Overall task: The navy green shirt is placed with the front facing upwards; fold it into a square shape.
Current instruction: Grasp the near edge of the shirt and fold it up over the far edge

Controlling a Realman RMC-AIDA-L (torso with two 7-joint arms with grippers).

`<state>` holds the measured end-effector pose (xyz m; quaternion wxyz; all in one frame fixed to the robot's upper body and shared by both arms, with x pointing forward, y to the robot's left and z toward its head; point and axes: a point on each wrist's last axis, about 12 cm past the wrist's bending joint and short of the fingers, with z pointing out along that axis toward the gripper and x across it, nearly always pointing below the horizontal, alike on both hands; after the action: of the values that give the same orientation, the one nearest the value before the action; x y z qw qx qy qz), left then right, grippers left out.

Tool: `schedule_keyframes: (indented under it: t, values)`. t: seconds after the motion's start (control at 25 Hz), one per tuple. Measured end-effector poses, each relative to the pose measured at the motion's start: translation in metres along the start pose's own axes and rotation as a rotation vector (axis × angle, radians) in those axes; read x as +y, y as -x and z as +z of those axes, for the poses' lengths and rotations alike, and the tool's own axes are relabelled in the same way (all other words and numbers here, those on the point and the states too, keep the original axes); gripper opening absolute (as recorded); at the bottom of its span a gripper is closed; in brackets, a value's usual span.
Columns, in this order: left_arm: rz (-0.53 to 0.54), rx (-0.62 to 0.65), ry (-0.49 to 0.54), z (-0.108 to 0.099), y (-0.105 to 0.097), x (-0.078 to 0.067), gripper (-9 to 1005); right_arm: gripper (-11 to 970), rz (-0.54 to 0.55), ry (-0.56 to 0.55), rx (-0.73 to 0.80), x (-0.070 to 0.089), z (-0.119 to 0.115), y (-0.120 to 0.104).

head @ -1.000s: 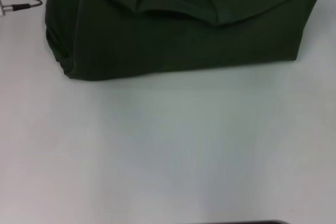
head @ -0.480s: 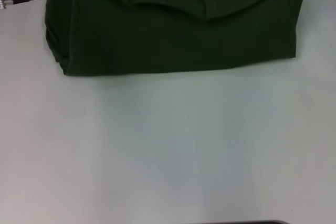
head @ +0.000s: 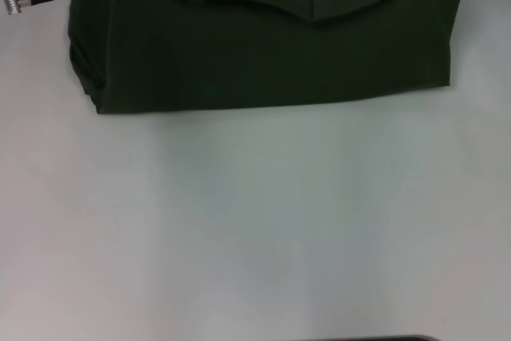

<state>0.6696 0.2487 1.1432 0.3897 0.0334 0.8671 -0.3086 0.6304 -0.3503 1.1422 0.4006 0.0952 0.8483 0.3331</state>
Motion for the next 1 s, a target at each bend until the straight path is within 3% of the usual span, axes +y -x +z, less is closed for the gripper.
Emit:
schedule_keyframes:
  t: [1.0]
  values:
    - [0.026,-0.054,0.075,0.017,-0.002,-0.003,48,2,0.014,0.004,-0.047,-0.002,0.014,-0.005]
